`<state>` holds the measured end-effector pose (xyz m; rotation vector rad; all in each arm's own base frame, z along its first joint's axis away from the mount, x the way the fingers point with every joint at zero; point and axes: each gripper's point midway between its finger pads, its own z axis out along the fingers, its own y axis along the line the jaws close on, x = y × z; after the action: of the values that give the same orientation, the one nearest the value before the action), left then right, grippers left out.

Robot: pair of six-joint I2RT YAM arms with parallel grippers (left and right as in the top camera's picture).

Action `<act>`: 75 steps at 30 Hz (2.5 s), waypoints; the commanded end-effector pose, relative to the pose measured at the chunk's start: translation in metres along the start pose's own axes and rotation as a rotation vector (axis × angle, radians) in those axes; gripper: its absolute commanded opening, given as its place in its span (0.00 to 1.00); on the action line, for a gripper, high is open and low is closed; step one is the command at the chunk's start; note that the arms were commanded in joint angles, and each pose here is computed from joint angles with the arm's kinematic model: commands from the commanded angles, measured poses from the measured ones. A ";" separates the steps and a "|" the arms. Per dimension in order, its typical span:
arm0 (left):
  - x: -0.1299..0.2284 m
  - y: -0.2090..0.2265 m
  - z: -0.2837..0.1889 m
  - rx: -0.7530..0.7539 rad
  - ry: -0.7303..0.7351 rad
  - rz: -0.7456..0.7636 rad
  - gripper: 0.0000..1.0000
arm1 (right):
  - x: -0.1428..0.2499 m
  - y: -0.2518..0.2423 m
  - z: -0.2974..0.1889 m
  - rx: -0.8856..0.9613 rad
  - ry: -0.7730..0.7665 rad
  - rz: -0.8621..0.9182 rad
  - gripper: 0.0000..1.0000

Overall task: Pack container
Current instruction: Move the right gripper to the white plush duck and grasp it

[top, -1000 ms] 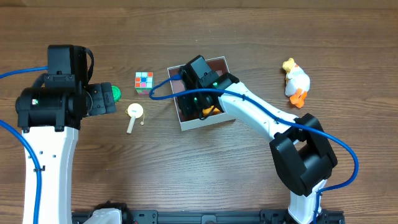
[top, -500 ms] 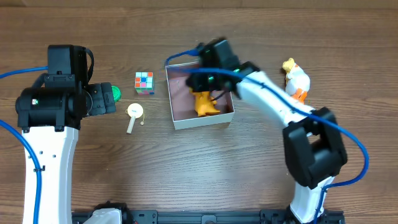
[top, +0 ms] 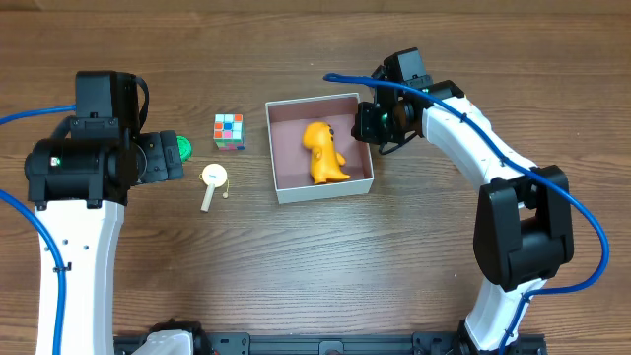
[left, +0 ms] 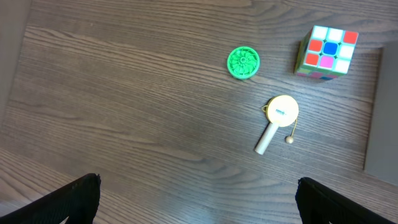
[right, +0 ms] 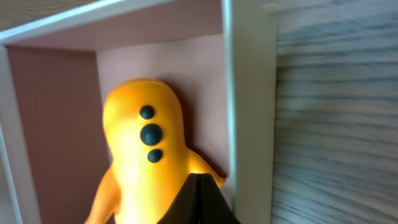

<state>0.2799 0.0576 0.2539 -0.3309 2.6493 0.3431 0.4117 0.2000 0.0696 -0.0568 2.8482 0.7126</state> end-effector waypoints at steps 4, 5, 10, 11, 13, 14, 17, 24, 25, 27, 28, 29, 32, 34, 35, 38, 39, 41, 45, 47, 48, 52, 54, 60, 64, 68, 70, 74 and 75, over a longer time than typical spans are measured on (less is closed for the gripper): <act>-0.001 0.003 0.001 -0.016 -0.002 -0.011 1.00 | -0.015 0.036 -0.045 -0.046 -0.093 -0.137 0.05; -0.001 0.003 0.001 -0.016 -0.002 -0.011 1.00 | -0.018 0.046 -0.060 -0.057 -0.125 -0.155 0.08; -0.001 0.003 0.001 -0.016 -0.002 -0.011 1.00 | -0.023 0.049 -0.115 -0.004 -0.237 -0.151 0.19; -0.001 0.003 0.001 -0.016 -0.002 -0.011 1.00 | -0.023 0.038 -0.121 0.046 -0.246 -0.129 0.20; -0.001 0.003 0.001 -0.016 -0.002 -0.011 1.00 | -0.019 0.011 -0.126 0.161 -0.234 -0.087 0.21; -0.001 0.003 0.001 -0.016 -0.002 -0.011 1.00 | -0.013 -0.007 -0.125 0.233 -0.208 -0.057 0.21; -0.001 0.003 0.001 -0.016 -0.002 -0.011 1.00 | 0.004 -0.038 -0.108 0.311 -0.130 0.016 0.20; -0.001 0.003 0.001 -0.016 -0.002 -0.011 1.00 | 0.043 -0.067 -0.060 0.339 0.020 0.133 0.19; -0.001 0.003 0.001 -0.016 -0.002 -0.011 1.00 | 0.047 -0.067 -0.057 0.330 0.032 0.136 0.17; -0.001 0.003 0.001 -0.016 -0.002 -0.011 1.00 | 0.055 -0.059 -0.052 0.281 0.064 0.142 0.15; -0.001 0.003 0.001 -0.016 -0.002 -0.011 1.00 | 0.058 -0.053 -0.050 0.254 0.080 0.140 0.15; -0.001 0.003 0.001 -0.016 -0.002 -0.011 1.00 | 0.061 -0.047 -0.049 0.235 0.093 0.135 0.14; -0.001 0.003 0.001 -0.016 -0.002 -0.011 1.00 | 0.068 -0.027 -0.040 0.204 0.113 0.083 0.15; -0.001 0.003 0.001 -0.016 -0.002 -0.011 1.00 | 0.072 -0.014 -0.035 0.195 0.117 0.046 0.15; -0.001 0.003 0.001 -0.016 -0.002 -0.011 1.00 | 0.073 -0.009 -0.033 0.190 0.116 0.029 0.15; -0.001 0.003 0.001 -0.016 -0.002 -0.011 1.00 | 0.070 -0.001 -0.029 0.182 0.095 0.006 0.15; -0.001 0.003 0.001 -0.016 -0.002 -0.011 1.00 | 0.069 -0.002 -0.029 0.189 0.091 0.019 0.14; -0.001 0.003 0.001 -0.016 -0.002 -0.011 1.00 | 0.064 -0.012 -0.032 0.249 0.061 0.036 0.14; -0.001 0.003 0.001 -0.016 -0.002 -0.011 1.00 | 0.036 -0.033 -0.063 0.391 -0.034 0.046 0.15; -0.001 0.003 0.001 -0.016 -0.002 -0.011 1.00 | 0.015 -0.038 -0.084 0.416 -0.100 0.068 0.27; -0.001 0.003 0.001 -0.016 -0.002 -0.011 1.00 | 0.004 -0.044 -0.095 0.430 -0.138 0.085 0.34; -0.001 0.003 0.001 -0.016 -0.002 -0.011 1.00 | -0.027 -0.089 -0.122 0.452 -0.225 0.122 0.74; -0.001 0.003 0.001 -0.016 -0.002 -0.011 1.00 | -0.034 -0.106 -0.129 0.464 -0.237 0.110 0.89; -0.001 0.003 0.001 -0.016 -0.002 -0.011 1.00 | -0.046 -0.182 -0.168 0.508 -0.291 0.152 1.00; -0.001 0.003 0.001 -0.016 -0.002 -0.011 1.00 | -0.044 -0.201 -0.154 0.452 -0.241 0.140 1.00; -0.001 0.003 0.001 -0.016 -0.002 -0.011 1.00 | -0.035 -0.220 -0.121 0.453 -0.149 0.144 1.00; -0.001 0.003 0.001 -0.016 -0.002 -0.011 1.00 | -0.030 -0.224 -0.105 0.446 -0.109 0.149 0.99; -0.001 0.003 0.001 -0.016 -0.002 -0.011 1.00 | -0.020 -0.224 -0.086 0.409 -0.051 0.180 0.64; -0.001 0.003 0.001 -0.016 -0.002 -0.011 1.00 | -0.018 -0.223 -0.086 0.402 -0.050 0.198 0.53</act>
<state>0.2799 0.0576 0.2539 -0.3309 2.6493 0.3431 0.4267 -0.0442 0.0370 0.2899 2.9377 0.1049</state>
